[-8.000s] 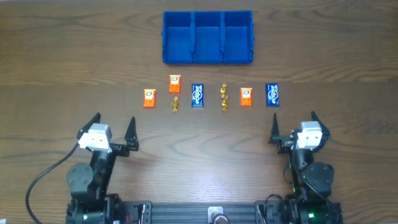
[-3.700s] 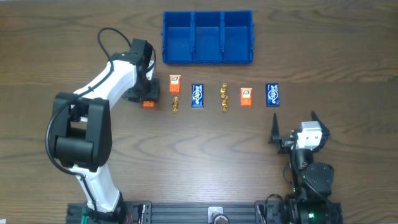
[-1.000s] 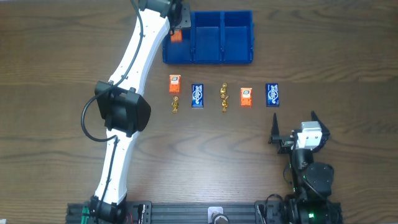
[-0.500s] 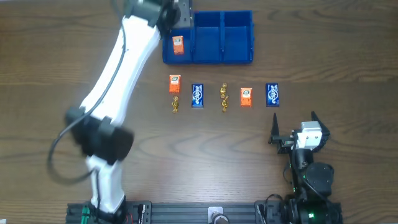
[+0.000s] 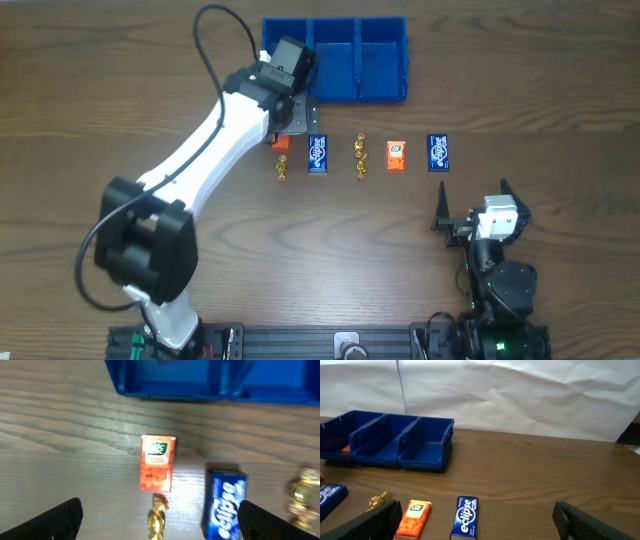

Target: Sort Candies Into Trays

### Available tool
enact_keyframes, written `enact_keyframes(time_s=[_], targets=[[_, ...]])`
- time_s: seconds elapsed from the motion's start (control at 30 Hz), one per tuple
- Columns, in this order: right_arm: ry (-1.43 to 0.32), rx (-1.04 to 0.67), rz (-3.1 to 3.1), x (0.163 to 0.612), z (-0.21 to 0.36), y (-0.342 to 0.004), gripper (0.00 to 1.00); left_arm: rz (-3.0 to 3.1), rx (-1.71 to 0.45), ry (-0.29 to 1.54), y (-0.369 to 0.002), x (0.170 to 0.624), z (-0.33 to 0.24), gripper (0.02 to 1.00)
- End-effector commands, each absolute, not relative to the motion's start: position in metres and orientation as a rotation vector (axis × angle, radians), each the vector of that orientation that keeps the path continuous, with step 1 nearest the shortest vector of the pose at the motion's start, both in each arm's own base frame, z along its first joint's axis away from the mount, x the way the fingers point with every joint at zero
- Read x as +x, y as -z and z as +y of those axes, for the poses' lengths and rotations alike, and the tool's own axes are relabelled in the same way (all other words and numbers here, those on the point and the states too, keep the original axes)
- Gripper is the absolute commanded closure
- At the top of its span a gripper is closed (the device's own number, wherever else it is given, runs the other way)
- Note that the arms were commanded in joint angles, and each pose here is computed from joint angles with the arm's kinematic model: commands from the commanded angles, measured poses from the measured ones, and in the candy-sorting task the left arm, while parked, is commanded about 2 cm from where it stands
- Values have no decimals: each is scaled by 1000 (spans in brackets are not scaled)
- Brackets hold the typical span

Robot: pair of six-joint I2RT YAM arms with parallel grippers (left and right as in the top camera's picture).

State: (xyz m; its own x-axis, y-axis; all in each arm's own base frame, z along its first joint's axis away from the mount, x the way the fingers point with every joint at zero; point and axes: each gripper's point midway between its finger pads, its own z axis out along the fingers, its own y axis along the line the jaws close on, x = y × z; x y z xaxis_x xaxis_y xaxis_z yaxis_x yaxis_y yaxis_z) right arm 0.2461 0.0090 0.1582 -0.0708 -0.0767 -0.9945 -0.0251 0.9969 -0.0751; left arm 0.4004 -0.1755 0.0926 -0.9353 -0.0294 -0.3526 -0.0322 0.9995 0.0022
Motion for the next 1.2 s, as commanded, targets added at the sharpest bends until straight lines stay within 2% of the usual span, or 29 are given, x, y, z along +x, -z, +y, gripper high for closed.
enact_keyframes(time_s=[0.03,0.37,0.9,1.07,1.2], targets=[[51,-88,1642,246,9,-158,3,2844,-43,46,-65,406,-179,18],[51,-88,1642,246,9,-157,3,2955,-101,40,-20,405,-165,18],[51,-88,1642,246,9,-158,3,2992,-75,12,6,405,-164,56],[51,-88,1642,246,9,-158,3,2990,-59,12,6,405,-164,172],[51,-88,1642,246,9,-157,3,2991,-56,12,6,405,-164,329]])
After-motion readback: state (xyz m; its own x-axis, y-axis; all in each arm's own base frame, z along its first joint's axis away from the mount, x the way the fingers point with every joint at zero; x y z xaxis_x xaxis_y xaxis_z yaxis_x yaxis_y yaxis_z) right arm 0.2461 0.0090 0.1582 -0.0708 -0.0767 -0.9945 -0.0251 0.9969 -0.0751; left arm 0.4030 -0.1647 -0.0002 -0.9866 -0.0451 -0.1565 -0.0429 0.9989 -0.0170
